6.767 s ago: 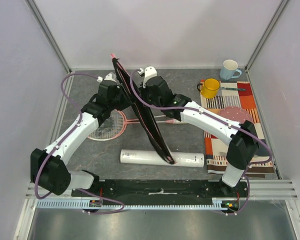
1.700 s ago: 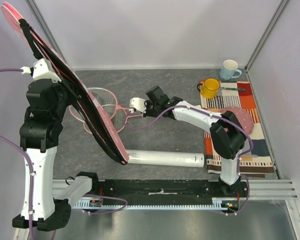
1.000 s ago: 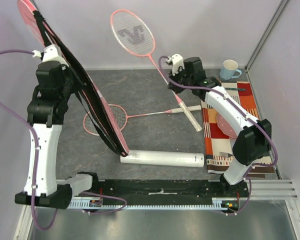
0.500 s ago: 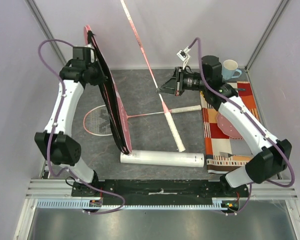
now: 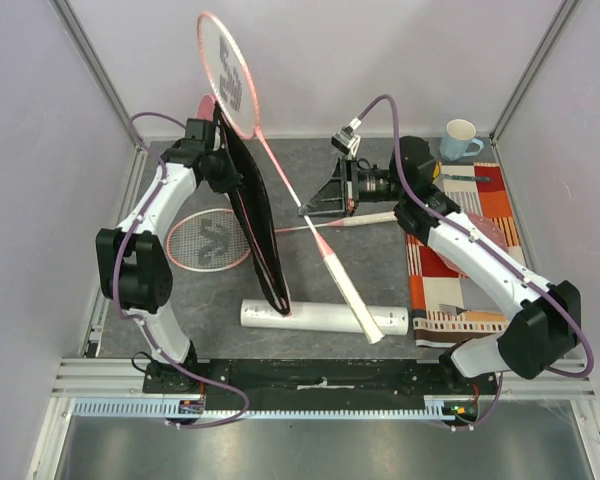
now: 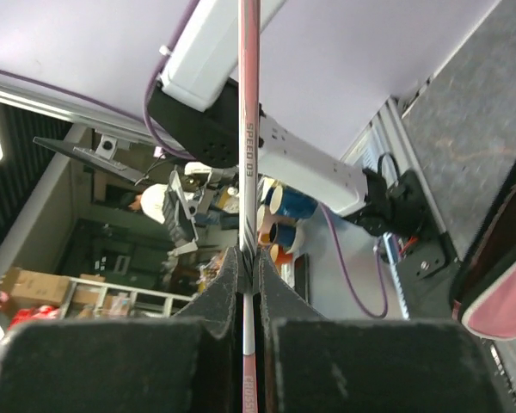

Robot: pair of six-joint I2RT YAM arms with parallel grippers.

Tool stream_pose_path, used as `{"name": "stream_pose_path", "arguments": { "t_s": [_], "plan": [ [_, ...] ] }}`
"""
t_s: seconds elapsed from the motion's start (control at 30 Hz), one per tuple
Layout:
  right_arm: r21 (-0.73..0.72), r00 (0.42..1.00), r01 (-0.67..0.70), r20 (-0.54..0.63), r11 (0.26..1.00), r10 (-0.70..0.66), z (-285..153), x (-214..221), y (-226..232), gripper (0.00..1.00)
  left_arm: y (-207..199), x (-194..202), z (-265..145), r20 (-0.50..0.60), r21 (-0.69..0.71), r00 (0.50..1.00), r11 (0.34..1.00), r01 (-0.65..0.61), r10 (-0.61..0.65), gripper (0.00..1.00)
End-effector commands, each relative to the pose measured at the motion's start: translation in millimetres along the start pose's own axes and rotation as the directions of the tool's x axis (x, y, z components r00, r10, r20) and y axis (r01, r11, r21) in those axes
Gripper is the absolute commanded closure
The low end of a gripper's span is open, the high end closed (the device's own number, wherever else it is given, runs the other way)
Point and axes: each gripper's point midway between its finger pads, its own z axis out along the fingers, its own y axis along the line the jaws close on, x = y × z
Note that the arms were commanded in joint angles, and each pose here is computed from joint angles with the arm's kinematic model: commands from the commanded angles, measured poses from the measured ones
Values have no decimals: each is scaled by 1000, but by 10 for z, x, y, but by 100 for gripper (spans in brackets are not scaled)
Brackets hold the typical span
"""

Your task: Pack up the badminton gear

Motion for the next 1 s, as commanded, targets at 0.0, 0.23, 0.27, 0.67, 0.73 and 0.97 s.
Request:
{"name": "stream_pose_path", "arguments": {
  "t_s": [0.0, 0.23, 0.27, 0.67, 0.73, 0.97],
  "plan": [
    [-11, 995, -89, -49, 996, 88, -1, 214, -29, 100, -165, -105, -119, 120, 140, 990, 989, 55, -72, 98],
    [96, 980, -191, -36, 977, 195, -24, 430, -416, 100, -117, -99, -150, 165, 202, 980, 976, 80, -114, 98],
    [104, 978, -199, -38, 975, 203, -24, 439, -443, 100, -142, -136, -179, 185, 219, 976, 973, 72, -114, 98],
    [147, 970, -213, -89, 966, 227, 186, 486, -580, 100, -314, -294, -367, 219, 288, 970, 957, 43, -110, 98],
    [155, 967, -217, -104, 964, 234, 210, 562, -609, 100, -311, -312, -373, 223, 281, 969, 959, 38, -104, 98],
    [217, 953, -248, -120, 944, 278, 136, 762, -719, 100, -323, -444, -437, 276, 265, 958, 964, 5, -81, 98]
  ]
}}
